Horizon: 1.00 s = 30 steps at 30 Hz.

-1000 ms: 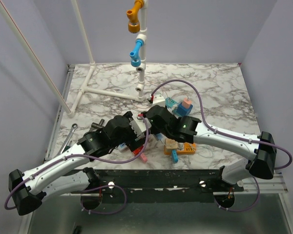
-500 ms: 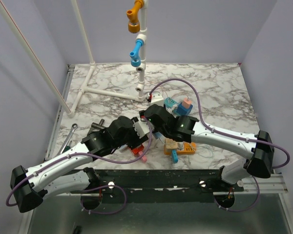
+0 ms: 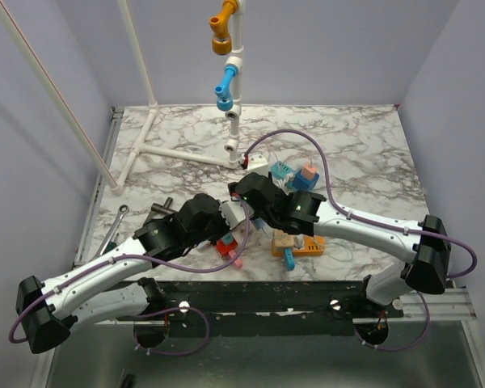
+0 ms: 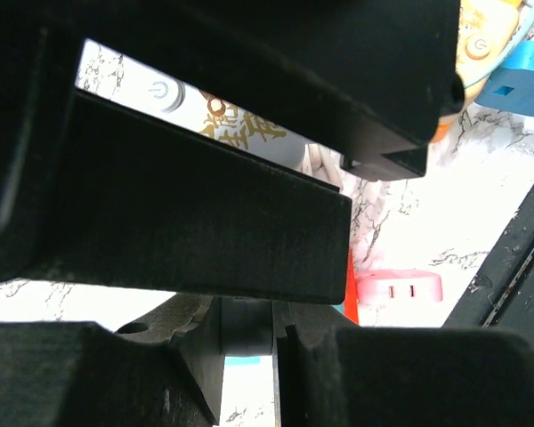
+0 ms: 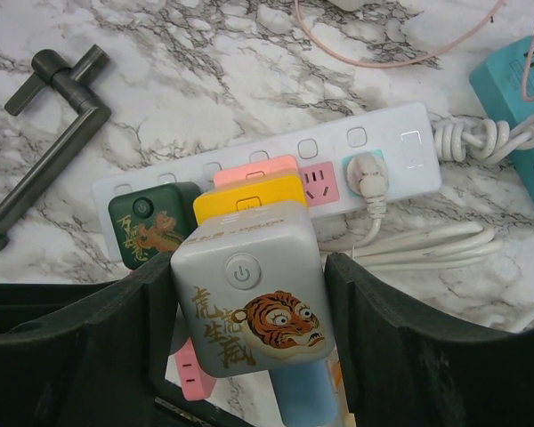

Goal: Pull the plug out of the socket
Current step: Remove the plug from the socket.

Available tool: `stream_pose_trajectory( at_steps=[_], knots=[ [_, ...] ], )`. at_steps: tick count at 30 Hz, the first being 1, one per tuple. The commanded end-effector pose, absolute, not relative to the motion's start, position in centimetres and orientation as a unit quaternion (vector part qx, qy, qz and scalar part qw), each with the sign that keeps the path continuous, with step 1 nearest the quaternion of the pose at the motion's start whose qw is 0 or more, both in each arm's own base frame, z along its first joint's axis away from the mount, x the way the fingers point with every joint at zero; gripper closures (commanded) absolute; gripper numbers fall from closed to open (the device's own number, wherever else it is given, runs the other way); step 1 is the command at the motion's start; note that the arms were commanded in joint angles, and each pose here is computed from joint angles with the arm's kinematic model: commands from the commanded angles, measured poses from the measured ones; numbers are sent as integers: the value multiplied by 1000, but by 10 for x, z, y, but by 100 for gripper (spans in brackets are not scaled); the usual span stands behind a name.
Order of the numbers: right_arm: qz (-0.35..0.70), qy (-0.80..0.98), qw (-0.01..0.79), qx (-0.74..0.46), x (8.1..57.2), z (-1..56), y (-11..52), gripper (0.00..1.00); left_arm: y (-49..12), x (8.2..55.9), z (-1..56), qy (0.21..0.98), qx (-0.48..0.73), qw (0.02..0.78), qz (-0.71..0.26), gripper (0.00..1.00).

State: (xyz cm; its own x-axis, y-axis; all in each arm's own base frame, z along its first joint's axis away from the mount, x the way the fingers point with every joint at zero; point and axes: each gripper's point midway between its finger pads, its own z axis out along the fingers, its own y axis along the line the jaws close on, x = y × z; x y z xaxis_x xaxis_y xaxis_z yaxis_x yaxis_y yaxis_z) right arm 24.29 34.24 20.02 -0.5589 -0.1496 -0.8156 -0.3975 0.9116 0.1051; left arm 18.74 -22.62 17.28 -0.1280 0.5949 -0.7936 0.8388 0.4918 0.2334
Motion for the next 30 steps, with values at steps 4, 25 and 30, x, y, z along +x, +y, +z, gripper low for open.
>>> stream_pose_trajectory(
  at_steps=[4,25,30],
  knots=[
    [79,878,442,-162,253,179,334,57,-209,176,178,740,478,453,-136,100],
    [5,878,446,-174,263,163,314,59,-147,172,181,726,476,490,-77,100],
    [13,878,446,-172,262,163,316,59,-95,218,169,808,375,452,-44,100]
  ],
)
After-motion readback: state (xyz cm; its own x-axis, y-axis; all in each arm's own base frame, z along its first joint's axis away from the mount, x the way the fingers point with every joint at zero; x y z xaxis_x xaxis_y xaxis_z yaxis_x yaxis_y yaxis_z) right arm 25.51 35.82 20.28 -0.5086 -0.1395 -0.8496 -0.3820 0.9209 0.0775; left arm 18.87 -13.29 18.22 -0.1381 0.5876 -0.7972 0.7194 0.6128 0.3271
